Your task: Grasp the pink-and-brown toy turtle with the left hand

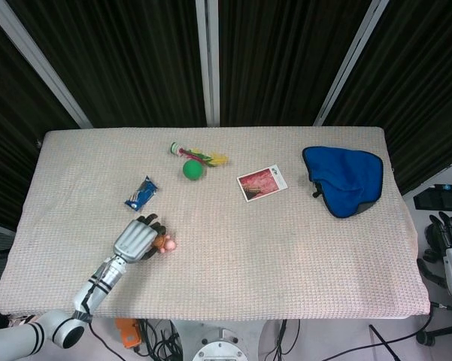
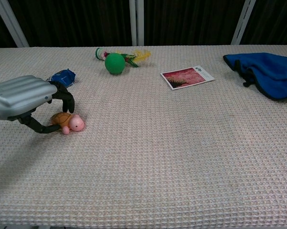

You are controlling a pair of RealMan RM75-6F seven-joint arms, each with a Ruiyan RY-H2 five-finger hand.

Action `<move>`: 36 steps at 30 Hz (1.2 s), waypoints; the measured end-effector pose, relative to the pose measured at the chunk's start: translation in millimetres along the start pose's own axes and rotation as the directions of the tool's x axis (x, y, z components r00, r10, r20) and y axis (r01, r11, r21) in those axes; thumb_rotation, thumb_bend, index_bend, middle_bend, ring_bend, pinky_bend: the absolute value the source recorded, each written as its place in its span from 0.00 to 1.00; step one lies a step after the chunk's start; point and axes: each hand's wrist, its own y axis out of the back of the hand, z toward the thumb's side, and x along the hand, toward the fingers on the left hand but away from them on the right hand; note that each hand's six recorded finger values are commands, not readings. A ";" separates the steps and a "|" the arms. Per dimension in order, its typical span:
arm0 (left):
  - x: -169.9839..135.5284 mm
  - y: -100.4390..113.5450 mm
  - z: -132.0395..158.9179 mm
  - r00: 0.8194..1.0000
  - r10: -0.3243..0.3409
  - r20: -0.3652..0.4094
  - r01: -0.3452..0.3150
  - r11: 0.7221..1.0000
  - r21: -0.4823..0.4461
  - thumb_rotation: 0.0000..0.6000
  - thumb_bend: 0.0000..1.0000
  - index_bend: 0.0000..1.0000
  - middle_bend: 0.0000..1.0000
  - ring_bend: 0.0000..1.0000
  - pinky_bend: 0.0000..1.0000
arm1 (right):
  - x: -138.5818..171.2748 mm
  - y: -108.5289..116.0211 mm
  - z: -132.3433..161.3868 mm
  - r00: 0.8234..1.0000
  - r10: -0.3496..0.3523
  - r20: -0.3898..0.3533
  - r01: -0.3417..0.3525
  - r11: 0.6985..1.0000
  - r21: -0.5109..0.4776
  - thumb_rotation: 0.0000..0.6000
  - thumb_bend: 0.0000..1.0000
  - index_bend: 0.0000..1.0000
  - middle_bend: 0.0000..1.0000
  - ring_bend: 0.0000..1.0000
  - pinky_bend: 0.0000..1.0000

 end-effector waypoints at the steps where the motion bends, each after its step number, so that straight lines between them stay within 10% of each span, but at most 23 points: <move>1: -0.3 0.8 0.2 1.000 0.001 0.000 -0.001 1.000 0.000 1.00 0.27 0.36 0.35 0.15 0.37 | -0.1 0.1 -0.3 1.000 0.000 0.001 0.000 1.000 0.001 1.00 0.22 0.00 0.00 0.00 0.00; 14: 1.6 -2.6 0.6 0.999 -0.033 0.003 0.033 0.999 -0.011 1.00 0.28 0.44 0.45 0.17 0.39 | -1.6 -2.9 1.0 1.000 0.010 0.002 -0.010 1.000 0.003 1.00 0.22 0.00 0.00 0.00 0.00; 25: 6.0 -0.3 1.1 0.999 0.034 -0.021 -0.035 0.999 -0.012 1.00 0.35 0.75 0.77 0.45 0.58 | -1.0 -3.2 0.2 1.000 0.007 0.003 -0.007 1.000 0.000 1.00 0.22 0.00 0.00 0.00 0.00; 30: 5.0 -2.1 -0.6 0.999 0.020 -0.027 -0.020 1.000 -0.018 1.00 0.35 0.74 0.75 0.45 0.58 | -0.5 -2.1 0.4 1.000 -0.002 0.000 0.002 1.000 -0.001 1.00 0.22 0.00 0.00 0.00 0.00; 36: 1.3 0.9 -1.1 1.000 0.003 -0.017 -0.004 1.000 -0.013 1.00 0.27 0.43 0.45 0.24 0.47 | 0.4 -1.8 -0.3 1.000 0.000 0.002 0.000 1.000 0.002 1.00 0.22 0.00 0.00 0.00 0.00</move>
